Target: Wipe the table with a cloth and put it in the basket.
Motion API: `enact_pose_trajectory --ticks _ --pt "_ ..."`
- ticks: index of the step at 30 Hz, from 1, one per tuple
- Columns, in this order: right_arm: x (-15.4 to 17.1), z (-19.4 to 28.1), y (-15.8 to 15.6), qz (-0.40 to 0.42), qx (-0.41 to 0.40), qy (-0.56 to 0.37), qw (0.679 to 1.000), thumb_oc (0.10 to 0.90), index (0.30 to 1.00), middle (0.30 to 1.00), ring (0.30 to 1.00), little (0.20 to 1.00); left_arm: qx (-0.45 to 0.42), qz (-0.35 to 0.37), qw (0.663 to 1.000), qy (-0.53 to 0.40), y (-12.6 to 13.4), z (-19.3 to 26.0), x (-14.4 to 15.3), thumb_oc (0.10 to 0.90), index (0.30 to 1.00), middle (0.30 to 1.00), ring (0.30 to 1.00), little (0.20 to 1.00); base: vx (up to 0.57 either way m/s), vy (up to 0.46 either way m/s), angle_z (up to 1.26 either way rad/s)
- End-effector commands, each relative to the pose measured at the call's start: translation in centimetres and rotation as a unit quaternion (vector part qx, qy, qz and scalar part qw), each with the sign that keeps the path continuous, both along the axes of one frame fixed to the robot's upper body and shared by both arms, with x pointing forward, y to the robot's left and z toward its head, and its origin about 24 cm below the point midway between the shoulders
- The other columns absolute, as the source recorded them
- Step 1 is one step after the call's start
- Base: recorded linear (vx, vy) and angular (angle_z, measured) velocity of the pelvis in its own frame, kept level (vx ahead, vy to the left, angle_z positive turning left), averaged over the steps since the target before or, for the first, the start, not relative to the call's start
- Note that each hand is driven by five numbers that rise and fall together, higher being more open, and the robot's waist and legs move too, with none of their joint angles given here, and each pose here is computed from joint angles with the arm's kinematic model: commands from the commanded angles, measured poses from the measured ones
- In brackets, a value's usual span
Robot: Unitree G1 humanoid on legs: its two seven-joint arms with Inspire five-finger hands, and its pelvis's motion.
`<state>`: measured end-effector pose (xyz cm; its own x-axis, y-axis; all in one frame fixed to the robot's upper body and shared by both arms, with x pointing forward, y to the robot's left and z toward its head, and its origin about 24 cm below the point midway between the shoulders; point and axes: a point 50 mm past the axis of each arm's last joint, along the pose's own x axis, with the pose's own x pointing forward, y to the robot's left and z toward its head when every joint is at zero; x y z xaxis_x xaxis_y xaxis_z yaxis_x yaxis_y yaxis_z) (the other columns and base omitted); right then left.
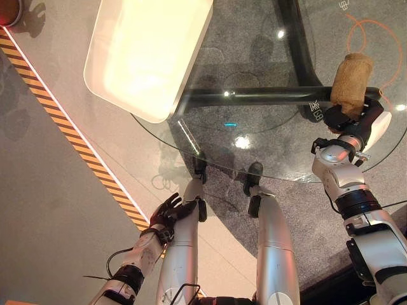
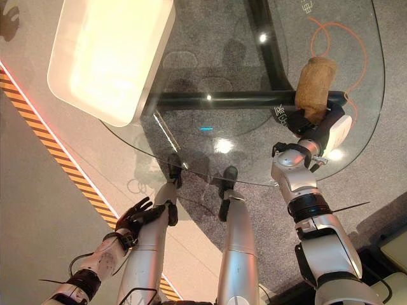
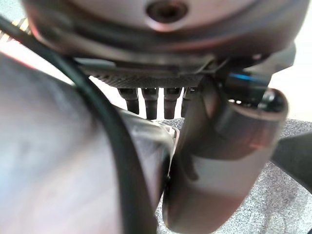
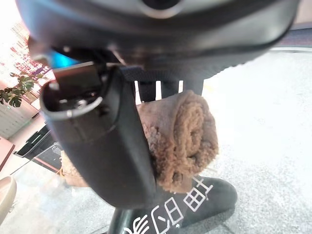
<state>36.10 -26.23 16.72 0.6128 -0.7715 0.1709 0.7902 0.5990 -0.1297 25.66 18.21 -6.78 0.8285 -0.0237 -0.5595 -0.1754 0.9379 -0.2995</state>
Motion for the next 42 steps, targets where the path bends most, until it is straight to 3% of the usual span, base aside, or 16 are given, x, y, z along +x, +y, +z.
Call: enact_pose_trajectory --ticks 1,2,3,7,22,32,42 --pt "-0.8 2.4 -0.4 -0.008 -0.083 -0.037 0.996 0.1 0.3 0.3 0.3 0.2 0.017 -0.007 0.995 0.1 -0.2 -4.0 -4.9 0.8 0.9 0.9 0.9 0.9 0.0 0.0 0.0" --pt "-0.8 2.6 -0.4 -0.01 -0.093 -0.038 0.995 0.1 0.3 0.3 0.3 0.2 0.017 -0.007 0.995 0.1 -0.2 -4.0 -4.9 0.8 0.9 0.9 0.9 0.9 0.01 0.035 0.0" --pt "-1.1 4.0 0.1 -0.022 -0.152 -0.05 0.987 0.1 0.3 0.3 0.3 0.2 0.016 -0.005 0.995 0.101 -0.2 -4.0 -5.0 0.8 0.9 0.9 0.9 0.9 0.0 0.0 0.0" --pt "-1.5 5.5 1.7 0.012 -0.201 -0.063 0.978 0.1 0.3 0.3 0.3 0.2 0.015 -0.003 0.995 0.102 -0.4 -4.1 -5.2 0.8 0.9 0.9 0.9 0.9 0.0 0.025 0.0" --pt "-1.3 4.0 8.6 0.226 -0.232 -0.024 0.946 0.1 0.3 0.3 0.3 0.2 0.012 -0.01 0.996 0.089 -0.6 -3.9 -4.8 0.8 0.9 0.9 0.9 0.9 0.0 0.0 0.0" --pt "-0.9 3.6 14.0 0.352 -0.256 0.0 0.901 0.1 0.3 0.3 0.3 0.2 0.011 -0.023 0.996 0.082 -1.4 -3.9 -4.6 0.8 0.9 0.9 0.9 0.9 0.0 0.0 0.0" --pt "-2.0 3.7 18.5 0.473 -0.298 -0.009 0.829 0.1 0.3 0.3 0.3 0.2 0.008 -0.031 0.996 0.082 -1.7 -3.8 -4.3 0.8 0.9 0.9 0.9 0.9 0.0 0.0 0.0"
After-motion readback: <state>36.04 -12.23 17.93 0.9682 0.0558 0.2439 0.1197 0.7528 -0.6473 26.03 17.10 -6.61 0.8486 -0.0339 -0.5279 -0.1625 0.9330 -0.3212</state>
